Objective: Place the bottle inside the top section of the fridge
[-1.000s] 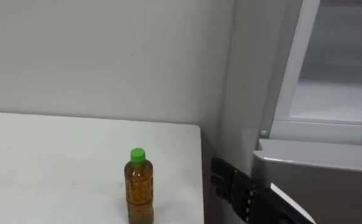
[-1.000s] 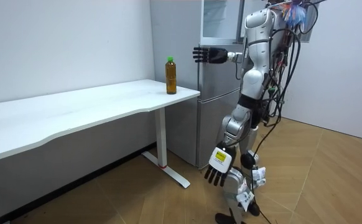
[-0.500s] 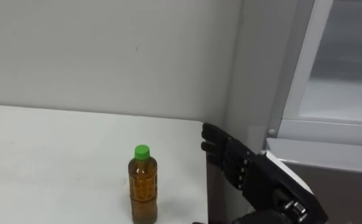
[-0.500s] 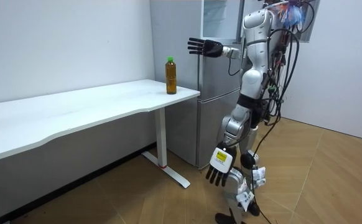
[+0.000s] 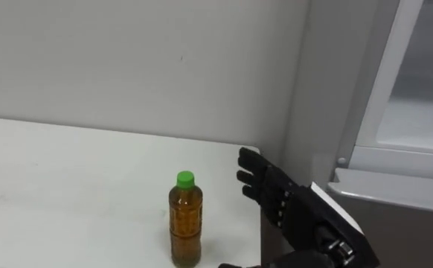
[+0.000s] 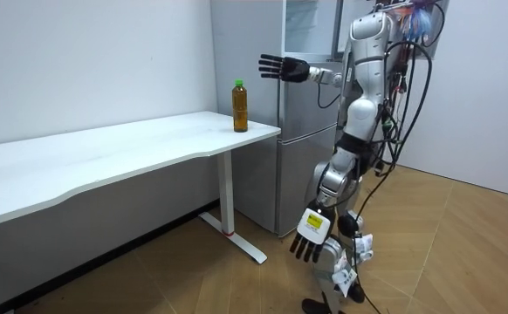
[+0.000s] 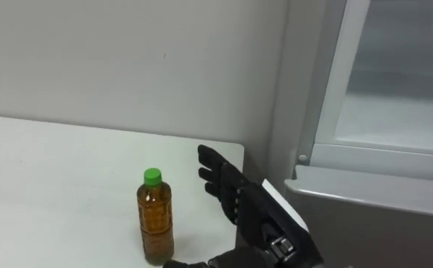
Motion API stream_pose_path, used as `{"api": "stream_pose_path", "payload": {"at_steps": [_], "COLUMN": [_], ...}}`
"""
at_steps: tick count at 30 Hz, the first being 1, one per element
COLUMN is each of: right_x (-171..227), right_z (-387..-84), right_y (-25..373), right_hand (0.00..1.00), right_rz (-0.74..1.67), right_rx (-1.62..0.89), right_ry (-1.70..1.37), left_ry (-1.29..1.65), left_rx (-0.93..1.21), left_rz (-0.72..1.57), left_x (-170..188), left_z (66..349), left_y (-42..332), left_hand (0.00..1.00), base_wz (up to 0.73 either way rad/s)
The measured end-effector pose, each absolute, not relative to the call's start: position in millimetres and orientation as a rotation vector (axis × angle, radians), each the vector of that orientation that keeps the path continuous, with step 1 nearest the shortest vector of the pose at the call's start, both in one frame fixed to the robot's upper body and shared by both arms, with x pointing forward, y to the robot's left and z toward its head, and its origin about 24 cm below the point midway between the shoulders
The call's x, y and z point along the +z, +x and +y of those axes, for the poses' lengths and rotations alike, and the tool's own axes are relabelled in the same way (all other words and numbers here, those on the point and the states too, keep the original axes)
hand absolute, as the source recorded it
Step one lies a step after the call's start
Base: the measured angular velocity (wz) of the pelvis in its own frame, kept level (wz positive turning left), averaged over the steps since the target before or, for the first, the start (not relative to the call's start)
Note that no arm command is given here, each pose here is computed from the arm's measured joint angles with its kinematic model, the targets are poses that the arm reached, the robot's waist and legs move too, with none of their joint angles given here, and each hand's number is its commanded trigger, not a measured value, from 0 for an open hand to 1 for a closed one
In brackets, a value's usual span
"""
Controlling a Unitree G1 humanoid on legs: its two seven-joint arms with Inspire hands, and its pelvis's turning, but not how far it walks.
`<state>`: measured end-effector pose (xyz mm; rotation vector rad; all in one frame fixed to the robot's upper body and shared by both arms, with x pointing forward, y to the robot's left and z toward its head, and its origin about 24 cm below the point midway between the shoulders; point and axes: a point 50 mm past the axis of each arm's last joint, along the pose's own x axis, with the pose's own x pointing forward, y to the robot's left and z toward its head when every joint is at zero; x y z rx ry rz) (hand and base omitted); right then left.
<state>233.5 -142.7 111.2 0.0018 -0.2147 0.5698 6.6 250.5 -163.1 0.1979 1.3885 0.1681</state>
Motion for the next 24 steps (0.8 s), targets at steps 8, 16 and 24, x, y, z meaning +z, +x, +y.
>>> {"api": "stream_pose_path", "payload": {"at_steps": [8, 16, 24], "right_x": [99.5, 101.8, 79.5], "right_z": [-142.9, -142.8, -156.7], "right_y": [241.4, 261.8, 272.4], "right_hand": [0.00, 0.00, 0.00], "right_rz": [-0.180, -0.183, -0.097], "right_rx": [0.476, 0.388, 0.199], "right_ry": [0.086, 0.082, 0.079], "left_ry": [0.204, 0.206, 0.213], "left_rx": [0.165, 0.141, 0.139], "left_rz": [1.379, 1.366, 1.400], "left_x": [-162.6, -163.6, -164.5], "left_z": [250.5, 245.6, 244.5], "left_y": [8.6, 13.9, 5.3], "left_hand": [0.00, 0.00, 0.00], "base_wz": [0.06, 0.09, 0.14]}}
